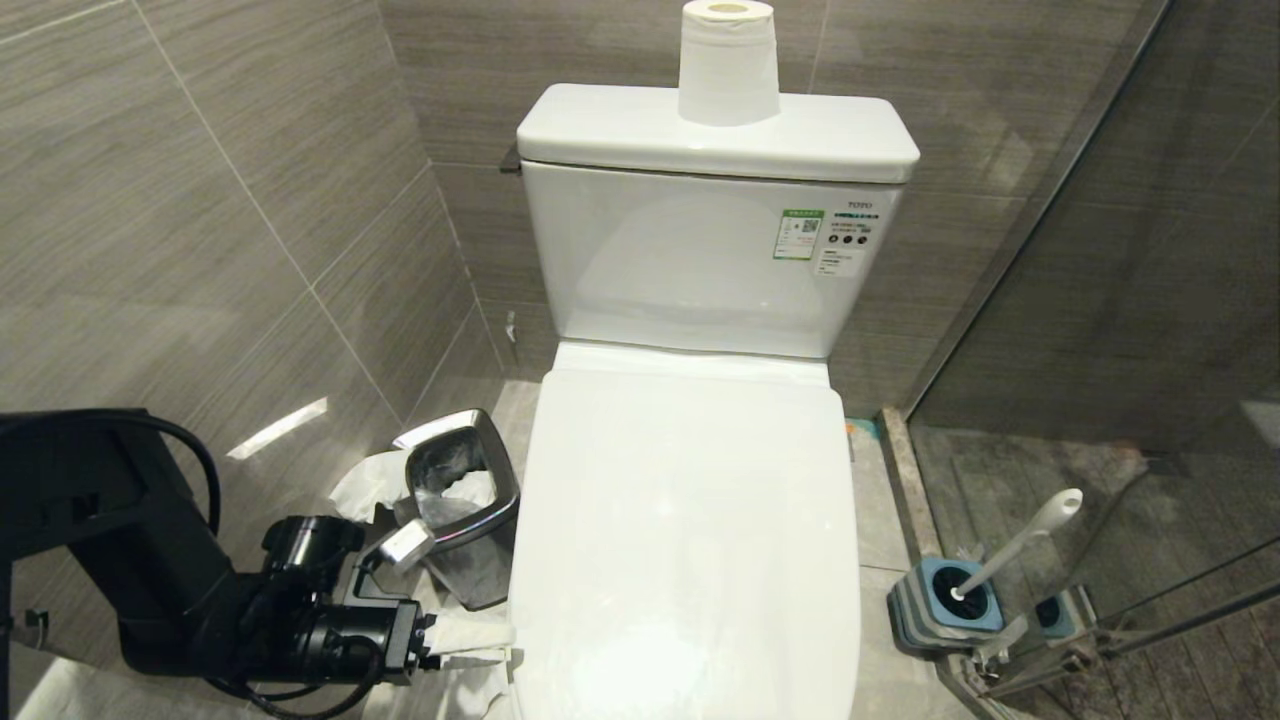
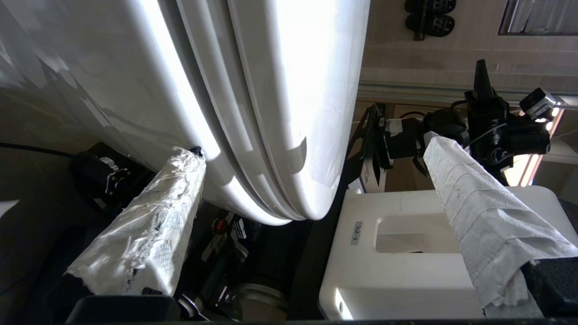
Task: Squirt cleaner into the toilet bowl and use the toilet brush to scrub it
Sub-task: Use the left hand to lift the toilet lid slightly
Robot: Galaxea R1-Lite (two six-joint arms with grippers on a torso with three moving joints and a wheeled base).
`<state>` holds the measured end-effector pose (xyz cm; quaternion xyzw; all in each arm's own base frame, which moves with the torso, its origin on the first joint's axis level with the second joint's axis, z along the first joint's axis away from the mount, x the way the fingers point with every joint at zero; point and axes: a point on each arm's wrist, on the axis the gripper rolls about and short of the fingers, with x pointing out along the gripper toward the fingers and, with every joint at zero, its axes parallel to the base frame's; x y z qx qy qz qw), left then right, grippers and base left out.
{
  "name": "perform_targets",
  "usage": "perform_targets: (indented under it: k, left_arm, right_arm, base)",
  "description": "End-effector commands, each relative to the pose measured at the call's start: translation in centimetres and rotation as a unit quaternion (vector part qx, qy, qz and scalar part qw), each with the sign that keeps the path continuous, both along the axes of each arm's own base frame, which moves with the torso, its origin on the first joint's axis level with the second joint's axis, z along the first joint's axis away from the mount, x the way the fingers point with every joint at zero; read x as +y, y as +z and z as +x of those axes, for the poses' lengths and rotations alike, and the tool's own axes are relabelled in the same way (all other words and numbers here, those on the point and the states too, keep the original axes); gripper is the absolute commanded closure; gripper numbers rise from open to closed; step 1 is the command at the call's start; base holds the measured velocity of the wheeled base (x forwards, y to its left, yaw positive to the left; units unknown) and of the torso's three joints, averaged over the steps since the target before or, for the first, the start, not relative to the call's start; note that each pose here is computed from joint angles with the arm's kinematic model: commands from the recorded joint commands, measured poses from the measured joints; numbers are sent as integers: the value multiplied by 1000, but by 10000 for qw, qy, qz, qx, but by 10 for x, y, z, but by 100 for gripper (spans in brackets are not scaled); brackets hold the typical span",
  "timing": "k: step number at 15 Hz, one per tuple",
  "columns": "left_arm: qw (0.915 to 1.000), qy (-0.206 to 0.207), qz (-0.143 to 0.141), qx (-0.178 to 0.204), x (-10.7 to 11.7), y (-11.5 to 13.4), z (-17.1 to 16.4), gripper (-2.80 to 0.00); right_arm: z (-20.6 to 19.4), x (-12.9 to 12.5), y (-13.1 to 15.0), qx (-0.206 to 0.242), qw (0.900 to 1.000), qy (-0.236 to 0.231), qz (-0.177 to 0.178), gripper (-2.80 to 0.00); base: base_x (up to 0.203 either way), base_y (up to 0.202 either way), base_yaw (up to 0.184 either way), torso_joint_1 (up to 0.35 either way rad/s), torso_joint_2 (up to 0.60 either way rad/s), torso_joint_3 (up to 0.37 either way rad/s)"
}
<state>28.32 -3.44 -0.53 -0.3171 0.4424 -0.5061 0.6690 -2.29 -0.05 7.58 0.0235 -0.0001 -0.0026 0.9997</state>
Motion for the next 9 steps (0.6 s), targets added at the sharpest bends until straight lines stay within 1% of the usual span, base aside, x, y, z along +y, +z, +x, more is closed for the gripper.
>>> perform_targets:
  k: [1, 3, 7, 9]
  left_arm:
    - [10000, 37, -44, -8, 3, 1, 1, -280]
    - [9998, -34, -188, 20, 3, 2, -1, -280]
    - [9998, -61, -180, 35, 1, 1, -1, -280]
    - [9999, -109, -119, 36, -3, 0, -1, -280]
  right_arm:
    - [0, 0, 0, 8, 10000, 3, 3, 0]
    - [0, 0, 0, 8, 10000, -2, 3, 0]
    - [0, 0, 0, 8, 10000, -4, 3, 0]
    - [0, 0, 0, 8, 10000, 3, 3, 0]
  base:
    - [0, 0, 0, 0, 0, 0]
    - [0, 0, 0, 0, 0, 0]
    - [0, 0, 0, 0, 0, 0]
    - [0, 0, 0, 0, 0, 0]
